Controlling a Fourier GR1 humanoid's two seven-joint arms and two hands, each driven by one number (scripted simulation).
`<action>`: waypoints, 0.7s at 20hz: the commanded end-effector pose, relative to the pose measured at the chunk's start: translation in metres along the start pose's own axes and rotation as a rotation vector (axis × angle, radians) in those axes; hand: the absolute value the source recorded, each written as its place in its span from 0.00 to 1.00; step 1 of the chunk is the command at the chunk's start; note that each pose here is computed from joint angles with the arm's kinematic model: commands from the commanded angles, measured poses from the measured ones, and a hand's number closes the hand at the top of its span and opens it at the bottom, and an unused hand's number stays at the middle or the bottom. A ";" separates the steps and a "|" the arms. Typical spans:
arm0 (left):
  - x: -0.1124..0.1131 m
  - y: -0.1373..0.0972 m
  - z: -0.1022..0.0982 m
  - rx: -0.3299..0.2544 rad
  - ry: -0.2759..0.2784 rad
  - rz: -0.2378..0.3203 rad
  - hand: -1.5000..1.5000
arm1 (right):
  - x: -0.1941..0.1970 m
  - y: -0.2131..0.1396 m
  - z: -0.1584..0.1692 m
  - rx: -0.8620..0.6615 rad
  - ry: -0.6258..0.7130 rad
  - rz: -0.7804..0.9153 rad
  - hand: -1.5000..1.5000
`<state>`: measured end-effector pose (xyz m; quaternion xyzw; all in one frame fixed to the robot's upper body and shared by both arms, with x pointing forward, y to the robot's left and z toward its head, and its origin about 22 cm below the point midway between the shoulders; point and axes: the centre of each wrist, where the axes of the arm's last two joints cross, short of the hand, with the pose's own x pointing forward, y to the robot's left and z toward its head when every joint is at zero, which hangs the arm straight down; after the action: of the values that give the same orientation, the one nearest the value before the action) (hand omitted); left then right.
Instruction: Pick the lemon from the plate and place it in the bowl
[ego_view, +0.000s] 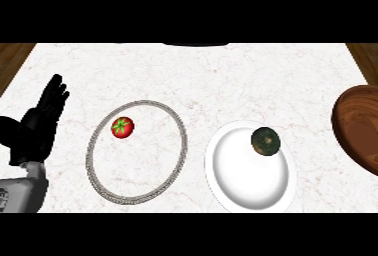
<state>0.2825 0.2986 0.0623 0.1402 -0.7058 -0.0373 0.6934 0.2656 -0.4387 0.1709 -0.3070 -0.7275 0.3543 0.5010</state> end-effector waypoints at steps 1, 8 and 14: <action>-0.022 -0.013 0.009 0.001 -0.004 0.006 0.50 | -0.030 0.001 -0.023 -0.003 0.004 -0.002 1.00; 0.005 -0.004 -0.007 -0.020 -0.017 0.018 0.50 | -0.062 0.030 -0.014 0.189 0.227 0.241 1.00; -0.002 -0.012 0.001 -0.030 -0.019 0.010 0.50 | -0.095 0.015 -0.027 0.286 0.241 0.080 0.00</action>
<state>0.2853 0.2942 0.0612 0.1311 -0.7102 -0.0435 0.6903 0.3202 -0.4788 0.1199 -0.3251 -0.6100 0.4181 0.5894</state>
